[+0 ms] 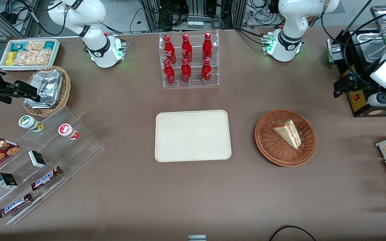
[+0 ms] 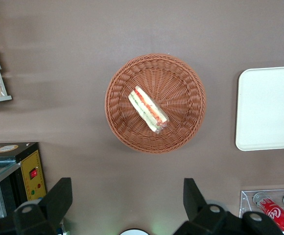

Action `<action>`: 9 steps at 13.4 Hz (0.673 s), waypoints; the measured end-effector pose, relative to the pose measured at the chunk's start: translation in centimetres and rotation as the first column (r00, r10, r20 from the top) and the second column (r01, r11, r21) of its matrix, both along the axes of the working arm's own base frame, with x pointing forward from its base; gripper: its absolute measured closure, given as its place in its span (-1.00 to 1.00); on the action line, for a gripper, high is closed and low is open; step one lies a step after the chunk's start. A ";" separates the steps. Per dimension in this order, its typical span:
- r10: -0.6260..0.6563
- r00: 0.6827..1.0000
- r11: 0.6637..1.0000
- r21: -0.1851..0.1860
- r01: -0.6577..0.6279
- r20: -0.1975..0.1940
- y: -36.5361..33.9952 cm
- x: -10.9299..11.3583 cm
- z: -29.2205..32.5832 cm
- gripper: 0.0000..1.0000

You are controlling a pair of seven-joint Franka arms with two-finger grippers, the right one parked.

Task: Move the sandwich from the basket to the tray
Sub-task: 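Move the left gripper over the sandwich in the wicker basket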

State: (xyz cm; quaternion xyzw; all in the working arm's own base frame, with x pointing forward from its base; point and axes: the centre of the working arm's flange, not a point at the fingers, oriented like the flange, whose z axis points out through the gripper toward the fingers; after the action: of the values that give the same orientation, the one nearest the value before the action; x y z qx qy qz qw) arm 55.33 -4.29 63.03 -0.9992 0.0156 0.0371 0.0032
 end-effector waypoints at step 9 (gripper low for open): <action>0.094 0.995 0.994 0.047 -0.095 0.023 -0.2 0.9 -8.7 -1.00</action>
State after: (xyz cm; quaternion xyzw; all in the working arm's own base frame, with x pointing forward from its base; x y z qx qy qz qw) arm 56.23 -4.46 54.31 -0.9988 -0.0325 0.0275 0.0256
